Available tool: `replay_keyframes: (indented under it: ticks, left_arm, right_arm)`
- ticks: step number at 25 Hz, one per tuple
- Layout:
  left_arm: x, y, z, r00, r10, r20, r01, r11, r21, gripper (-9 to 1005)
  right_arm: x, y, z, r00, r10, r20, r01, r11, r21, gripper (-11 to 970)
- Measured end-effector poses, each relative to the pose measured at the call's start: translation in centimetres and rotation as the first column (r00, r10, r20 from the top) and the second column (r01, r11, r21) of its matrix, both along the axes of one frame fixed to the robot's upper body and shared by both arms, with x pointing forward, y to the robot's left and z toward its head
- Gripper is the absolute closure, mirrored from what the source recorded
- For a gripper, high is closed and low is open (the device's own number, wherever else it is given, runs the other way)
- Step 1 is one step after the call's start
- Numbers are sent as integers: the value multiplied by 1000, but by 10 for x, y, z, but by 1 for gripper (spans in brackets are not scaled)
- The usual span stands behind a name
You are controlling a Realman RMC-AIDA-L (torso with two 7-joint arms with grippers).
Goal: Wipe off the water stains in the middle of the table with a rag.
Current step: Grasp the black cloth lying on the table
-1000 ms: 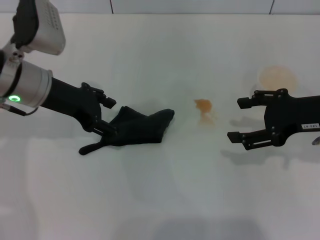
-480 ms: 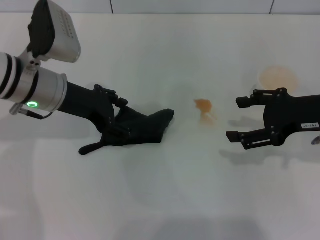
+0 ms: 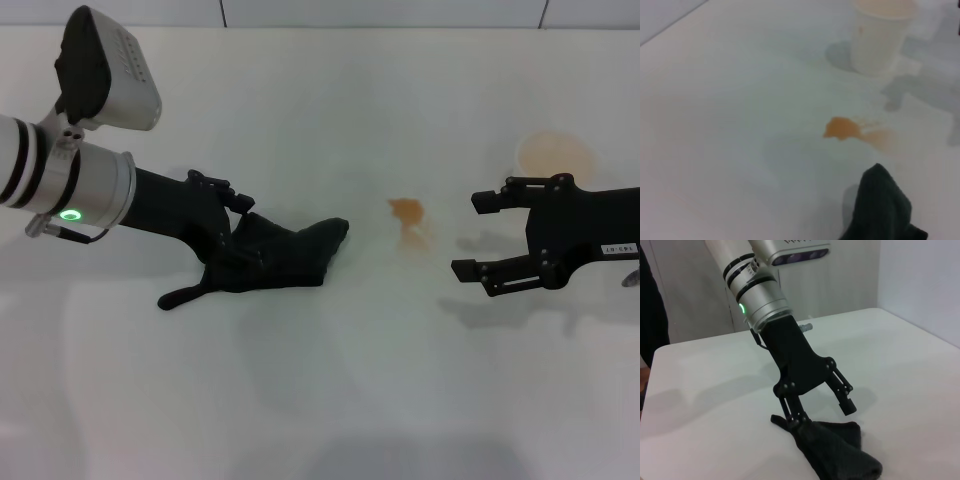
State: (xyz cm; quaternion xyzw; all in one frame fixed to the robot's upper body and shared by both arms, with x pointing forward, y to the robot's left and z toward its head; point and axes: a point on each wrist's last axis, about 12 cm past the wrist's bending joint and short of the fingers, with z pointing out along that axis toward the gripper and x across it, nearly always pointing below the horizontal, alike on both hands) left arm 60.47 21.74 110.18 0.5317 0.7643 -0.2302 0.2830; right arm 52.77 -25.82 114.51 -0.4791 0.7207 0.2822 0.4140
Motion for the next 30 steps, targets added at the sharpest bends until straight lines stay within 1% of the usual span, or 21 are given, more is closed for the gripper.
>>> replay_keyframes:
  ticks: [14,21,25,30]
  left_arm:
    - [0,1,-5,1000,21,6,-21,1000,2,153]
    - [-2,-5,-12,1000,8,-7,-8,1000,3,167]
    - [-3,-11,-13,1000,-8,-4,8,1000,-6,178]
    - [-3,-11,-13,1000,-6,-2,6,1000,-6,191]
  right_arm:
    - [1,1,0,1000,-1,-5,1,1000,3,89]
    - [0,2,1,1000,5,-7,-5,1000,5,90]
    - [0,2,1,1000,5,-8,-5,1000,11,89]
    - [-1,2,1,1000,4,-9,-4,1000,12,89]
